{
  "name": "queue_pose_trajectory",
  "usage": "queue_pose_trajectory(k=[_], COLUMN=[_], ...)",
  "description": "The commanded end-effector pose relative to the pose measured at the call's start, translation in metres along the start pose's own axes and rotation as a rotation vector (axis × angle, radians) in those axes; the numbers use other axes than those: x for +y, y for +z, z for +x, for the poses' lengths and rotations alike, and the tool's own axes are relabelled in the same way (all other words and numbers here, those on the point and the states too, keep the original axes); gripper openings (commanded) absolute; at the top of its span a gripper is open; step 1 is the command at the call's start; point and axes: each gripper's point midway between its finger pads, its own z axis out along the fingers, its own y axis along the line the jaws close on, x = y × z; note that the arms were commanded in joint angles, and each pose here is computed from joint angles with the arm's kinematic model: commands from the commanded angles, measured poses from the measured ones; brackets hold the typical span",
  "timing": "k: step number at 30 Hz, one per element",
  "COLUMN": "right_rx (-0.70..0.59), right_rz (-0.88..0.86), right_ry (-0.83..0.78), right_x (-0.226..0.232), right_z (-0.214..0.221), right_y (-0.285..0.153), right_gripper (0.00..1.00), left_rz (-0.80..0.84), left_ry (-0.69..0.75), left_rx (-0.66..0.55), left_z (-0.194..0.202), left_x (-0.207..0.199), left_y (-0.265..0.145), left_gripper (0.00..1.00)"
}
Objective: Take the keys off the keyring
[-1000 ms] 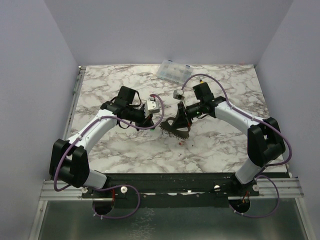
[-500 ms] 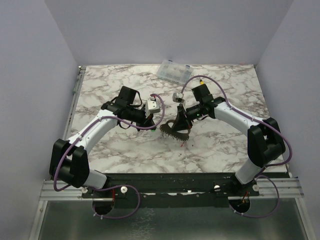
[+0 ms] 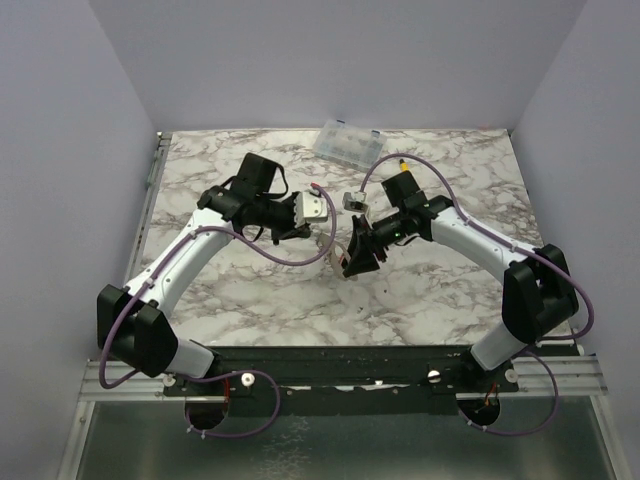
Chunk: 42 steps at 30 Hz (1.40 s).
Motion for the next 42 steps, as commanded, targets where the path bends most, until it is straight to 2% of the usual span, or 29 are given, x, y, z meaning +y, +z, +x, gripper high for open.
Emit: queue_pose_trajectory(k=[1,4,12,19,26,37,42], right_rx=[-0.035,-0.050,-0.066,-0.096,-0.110,-0.036,-0.015], right_rz=[-0.030,-0.012,0.010,0.045,0.117,0.081,0.032], right_ry=[-0.016,-0.045,-0.084,-0.056,-0.061,-0.348,-0.436], right_x=[0.017,0.018,0.028,0.021,0.010,0.010,0.014], right_z=[-0.013,-0.019,-0.031,-0.059,-0.079,-0.078,-0.077], right_y=[-0.003,-0.006,-0.018,-0.022,-0.026,-0.017,-0.009], right_gripper=[0.43,0.45,0.57,0.56,0.47,0.47,0.49], left_rz=[-0.034,-0.043,-0.088,-0.047,-0.019,-0.028,-0.066], left_ry=[0.263,0.419,0.681,0.978,1.099,1.313,1.467], left_rx=[0.124,0.147,0.202,0.279,0.288,0.203,0.163], left_z=[-0.004,-0.013,-0.032,-0.027,-0.031,-0.042,-0.052], left_x=[0.004,0.001,0.002,-0.023,-0.034,-0.045,-0.048], left_y=[-0.015,-0.016,-0.024,-0.021,-0.015,-0.010,-0.011], left_gripper=[0.00,0.00,0.00,0.00,0.00,0.00,0.00])
